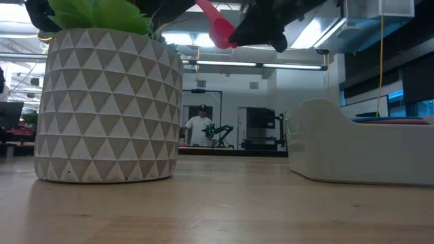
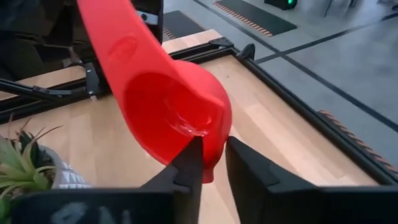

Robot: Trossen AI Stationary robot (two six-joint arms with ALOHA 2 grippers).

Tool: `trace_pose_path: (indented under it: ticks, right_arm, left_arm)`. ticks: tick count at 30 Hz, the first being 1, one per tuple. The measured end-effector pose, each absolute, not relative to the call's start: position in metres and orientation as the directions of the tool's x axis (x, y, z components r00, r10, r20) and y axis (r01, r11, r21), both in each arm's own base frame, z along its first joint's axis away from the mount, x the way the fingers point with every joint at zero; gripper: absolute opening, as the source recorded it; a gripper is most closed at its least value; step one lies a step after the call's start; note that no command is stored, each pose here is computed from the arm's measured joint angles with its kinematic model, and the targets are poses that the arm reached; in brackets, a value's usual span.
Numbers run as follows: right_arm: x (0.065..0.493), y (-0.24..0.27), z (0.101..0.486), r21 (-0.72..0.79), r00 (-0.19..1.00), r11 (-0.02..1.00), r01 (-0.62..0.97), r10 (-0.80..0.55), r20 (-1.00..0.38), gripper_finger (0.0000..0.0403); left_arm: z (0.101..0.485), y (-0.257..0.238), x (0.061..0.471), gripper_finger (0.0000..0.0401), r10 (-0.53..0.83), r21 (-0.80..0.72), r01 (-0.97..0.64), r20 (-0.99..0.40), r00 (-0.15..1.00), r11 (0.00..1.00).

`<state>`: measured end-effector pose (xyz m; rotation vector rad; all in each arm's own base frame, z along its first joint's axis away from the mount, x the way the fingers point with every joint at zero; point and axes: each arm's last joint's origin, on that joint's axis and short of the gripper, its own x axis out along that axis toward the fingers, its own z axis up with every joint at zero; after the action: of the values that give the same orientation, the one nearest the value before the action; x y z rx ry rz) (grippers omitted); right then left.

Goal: Nest measuring cups in basket
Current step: Stack the red measuring cup on top of the blue measuring cup in the grey bin

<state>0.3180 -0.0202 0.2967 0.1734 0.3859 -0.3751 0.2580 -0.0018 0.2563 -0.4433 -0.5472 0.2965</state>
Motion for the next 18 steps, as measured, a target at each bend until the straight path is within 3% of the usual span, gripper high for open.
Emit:
trace_pose_path:
  ticks: [7,18]
  right_arm:
    - [0.3184,-0.0215,0.2983,0.071,0.859,0.916,0.395,-0.341,-0.381,0.0014]
    - [0.3183,-0.0212,0.2977,0.061,0.859,0.921,0.386,-0.334,-0.387,0.001]
  left_arm:
    - [0.2553,-0.0026,0.2588,0.0003,0.368,-0.47,-0.145,0.428,0.826,0.871]
    - [0.2548,-0.0053,0.2589,0.0016,0.366,-0.471,-0.144,0.422,0.83,0.87]
